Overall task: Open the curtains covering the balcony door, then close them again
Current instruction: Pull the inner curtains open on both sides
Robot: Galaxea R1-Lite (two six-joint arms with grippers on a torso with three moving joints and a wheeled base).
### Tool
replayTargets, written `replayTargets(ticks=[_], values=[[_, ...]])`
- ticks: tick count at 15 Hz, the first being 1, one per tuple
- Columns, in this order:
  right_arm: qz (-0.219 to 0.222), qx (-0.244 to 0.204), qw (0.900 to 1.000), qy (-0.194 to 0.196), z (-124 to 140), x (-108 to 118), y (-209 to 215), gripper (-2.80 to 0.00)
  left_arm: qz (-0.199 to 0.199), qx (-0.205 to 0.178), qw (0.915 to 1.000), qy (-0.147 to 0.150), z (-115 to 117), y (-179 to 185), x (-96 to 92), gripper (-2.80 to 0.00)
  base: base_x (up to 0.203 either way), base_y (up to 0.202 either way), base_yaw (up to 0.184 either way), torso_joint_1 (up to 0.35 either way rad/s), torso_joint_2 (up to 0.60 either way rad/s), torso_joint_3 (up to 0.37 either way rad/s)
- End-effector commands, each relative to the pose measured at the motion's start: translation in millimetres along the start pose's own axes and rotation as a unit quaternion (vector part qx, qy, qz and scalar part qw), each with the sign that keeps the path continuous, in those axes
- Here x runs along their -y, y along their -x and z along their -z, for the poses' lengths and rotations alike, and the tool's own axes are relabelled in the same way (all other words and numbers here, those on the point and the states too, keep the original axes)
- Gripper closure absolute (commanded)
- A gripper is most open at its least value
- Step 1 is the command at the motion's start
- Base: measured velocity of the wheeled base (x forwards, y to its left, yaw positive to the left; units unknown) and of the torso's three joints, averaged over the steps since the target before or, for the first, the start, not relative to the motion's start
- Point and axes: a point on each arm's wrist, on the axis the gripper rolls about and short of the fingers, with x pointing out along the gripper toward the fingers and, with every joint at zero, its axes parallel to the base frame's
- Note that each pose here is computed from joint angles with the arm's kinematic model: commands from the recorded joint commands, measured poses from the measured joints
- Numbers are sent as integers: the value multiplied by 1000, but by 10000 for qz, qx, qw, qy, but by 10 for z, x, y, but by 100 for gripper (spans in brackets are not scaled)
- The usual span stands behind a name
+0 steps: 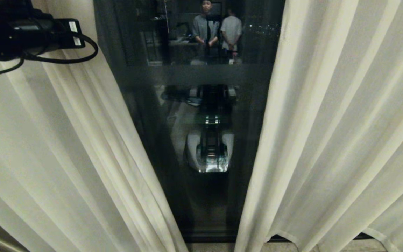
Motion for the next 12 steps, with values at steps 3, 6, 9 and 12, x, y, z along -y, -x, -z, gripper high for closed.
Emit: replayTargets(ticks=[3, 6, 9, 12], values=[[-8, -11, 10000, 7, 1, 0, -1, 0, -7, -5, 10000, 27, 2, -1, 1, 0, 0, 190, -1, 5, -1, 2], [-8, -11, 10000, 7, 1, 0, -1, 0, -1, -17, 10000, 61, 7, 0, 6, 0, 0, 187, 1, 1, 3, 2], [-7, -4, 10000, 7, -1, 0, -1, 0, -15, -19, 10000, 60, 8, -2, 1, 0, 0, 188, 1, 3, 1, 7], [-8, -11, 10000, 7, 1, 0, -1, 0, -9, -41, 10000, 54, 24, -6, 3, 0, 0, 191, 1, 4, 2, 4]])
